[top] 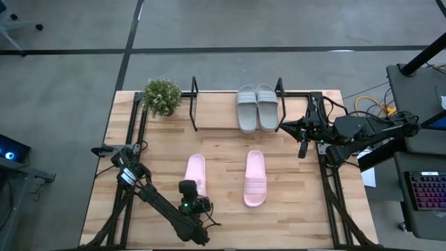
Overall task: Pick and place slides into the shelf
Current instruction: Put the left pink slipper on the shelf, then put the pink slipper on the shelf
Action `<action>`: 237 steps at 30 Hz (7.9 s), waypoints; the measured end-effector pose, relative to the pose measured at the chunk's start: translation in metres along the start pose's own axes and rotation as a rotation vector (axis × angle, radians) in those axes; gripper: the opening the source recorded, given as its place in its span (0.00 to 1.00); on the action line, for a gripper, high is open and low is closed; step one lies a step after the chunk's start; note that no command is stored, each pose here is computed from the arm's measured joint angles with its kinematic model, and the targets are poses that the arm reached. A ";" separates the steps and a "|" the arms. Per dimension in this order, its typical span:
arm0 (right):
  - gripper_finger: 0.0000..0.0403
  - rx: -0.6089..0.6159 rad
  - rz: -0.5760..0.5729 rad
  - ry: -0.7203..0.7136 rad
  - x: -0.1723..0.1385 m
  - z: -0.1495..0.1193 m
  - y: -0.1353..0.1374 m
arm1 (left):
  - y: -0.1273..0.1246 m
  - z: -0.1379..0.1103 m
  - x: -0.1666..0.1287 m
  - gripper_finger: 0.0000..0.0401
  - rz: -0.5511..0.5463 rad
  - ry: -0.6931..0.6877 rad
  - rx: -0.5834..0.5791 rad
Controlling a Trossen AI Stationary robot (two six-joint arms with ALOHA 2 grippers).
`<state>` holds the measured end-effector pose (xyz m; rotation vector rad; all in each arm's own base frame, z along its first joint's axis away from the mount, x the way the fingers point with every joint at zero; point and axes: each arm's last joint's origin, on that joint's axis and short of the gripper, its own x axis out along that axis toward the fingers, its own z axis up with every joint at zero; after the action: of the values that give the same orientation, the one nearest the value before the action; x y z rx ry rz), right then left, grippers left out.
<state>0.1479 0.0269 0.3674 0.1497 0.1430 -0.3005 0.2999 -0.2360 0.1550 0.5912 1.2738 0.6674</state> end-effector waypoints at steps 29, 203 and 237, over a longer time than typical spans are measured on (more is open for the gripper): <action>0.03 0.000 0.000 0.000 0.000 0.000 0.000 | 0.054 0.034 -0.039 0.00 -0.038 -0.155 -0.070; 0.03 0.092 0.006 -0.071 0.000 0.008 0.001 | 0.255 0.023 0.218 0.47 0.070 -0.089 -0.008; 0.03 0.091 0.007 -0.071 0.000 0.008 0.001 | 0.271 0.010 0.157 0.47 -0.097 -0.283 0.000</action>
<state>0.1489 0.0268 0.3750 0.2290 0.0587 -0.3055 0.3015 0.0628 0.2508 0.5971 1.0310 0.4848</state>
